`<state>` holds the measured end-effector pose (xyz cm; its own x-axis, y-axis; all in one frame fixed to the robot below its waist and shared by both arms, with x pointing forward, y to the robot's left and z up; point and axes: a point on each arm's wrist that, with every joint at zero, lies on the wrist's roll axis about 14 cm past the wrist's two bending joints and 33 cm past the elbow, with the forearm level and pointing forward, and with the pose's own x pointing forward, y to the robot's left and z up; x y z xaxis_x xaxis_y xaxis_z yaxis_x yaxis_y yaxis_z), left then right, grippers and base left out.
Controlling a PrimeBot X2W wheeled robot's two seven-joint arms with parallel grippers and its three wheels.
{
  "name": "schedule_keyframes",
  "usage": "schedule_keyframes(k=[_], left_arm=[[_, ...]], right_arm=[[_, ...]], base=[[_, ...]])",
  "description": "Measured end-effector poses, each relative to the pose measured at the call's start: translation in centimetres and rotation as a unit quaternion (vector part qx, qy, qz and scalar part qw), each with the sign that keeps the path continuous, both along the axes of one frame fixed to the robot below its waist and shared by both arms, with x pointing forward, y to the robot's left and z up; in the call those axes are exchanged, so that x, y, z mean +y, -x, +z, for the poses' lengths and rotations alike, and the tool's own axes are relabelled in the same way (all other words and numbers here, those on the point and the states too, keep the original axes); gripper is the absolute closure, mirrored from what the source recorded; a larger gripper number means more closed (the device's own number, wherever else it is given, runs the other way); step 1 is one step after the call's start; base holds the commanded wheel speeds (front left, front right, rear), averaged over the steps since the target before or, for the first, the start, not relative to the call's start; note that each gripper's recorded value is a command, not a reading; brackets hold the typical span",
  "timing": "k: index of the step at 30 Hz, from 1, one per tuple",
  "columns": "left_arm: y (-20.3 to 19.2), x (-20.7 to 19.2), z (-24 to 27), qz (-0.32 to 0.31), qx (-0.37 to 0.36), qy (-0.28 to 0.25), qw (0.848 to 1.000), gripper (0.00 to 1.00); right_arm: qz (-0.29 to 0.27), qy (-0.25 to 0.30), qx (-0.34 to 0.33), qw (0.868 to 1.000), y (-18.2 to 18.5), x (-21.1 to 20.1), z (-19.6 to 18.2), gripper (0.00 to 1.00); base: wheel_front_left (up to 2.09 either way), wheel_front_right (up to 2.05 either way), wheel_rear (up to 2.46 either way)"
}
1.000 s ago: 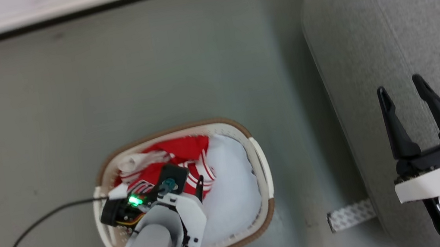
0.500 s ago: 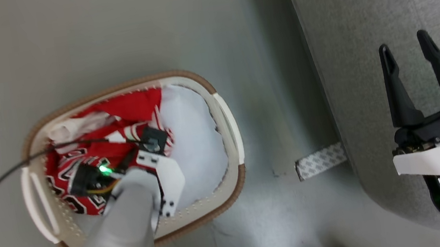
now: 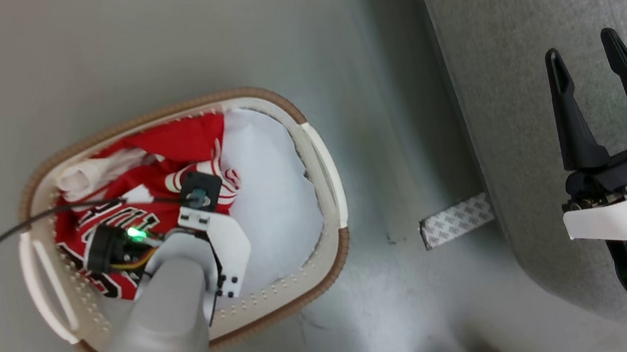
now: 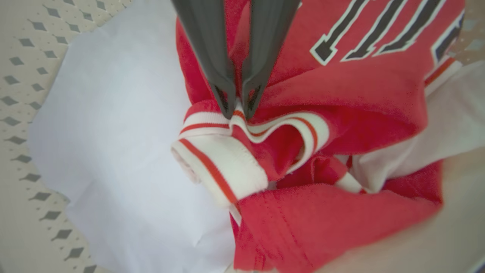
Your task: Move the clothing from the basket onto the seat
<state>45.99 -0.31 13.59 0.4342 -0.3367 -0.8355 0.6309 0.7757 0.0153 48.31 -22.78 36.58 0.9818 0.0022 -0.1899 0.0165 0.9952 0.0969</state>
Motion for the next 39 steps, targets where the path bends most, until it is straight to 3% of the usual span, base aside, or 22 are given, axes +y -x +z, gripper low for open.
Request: schedule_keyframes(k=[8, 20, 28, 39], left_arm=[[-0.7, 0.4, 5.8, 0.089, -0.048, 0.098, 0.99, 1.0], [0.4, 1.8, 18.3, 0.132, -0.161, 0.177, 0.962, 1.0], [0.4, 2.8, 28.6, 0.143, -0.278, 0.222, 0.923, 1.0], [1.9, 5.4, 41.4, 0.146, -0.422, 0.271, 0.853, 1.0]], right_arm=[[0.003, -0.015, -0.028, 0.999, 0.9, 0.8, 3.1, 0.0], [0.021, -0.039, -0.061, 0.997, 5.7, 3.3, 8.0, 0.0], [0.038, -0.054, -0.092, 0.994, 9.3, 5.4, 10.9, 0.0], [0.07, -0.059, -0.131, 0.987, 12.9, 8.2, 13.7, 0.0]], base=[[0.0, 0.0, 0.0], [0.0, 0.0, 0.0], [0.0, 0.0, 0.0], [0.0, 0.0, 0.0]])
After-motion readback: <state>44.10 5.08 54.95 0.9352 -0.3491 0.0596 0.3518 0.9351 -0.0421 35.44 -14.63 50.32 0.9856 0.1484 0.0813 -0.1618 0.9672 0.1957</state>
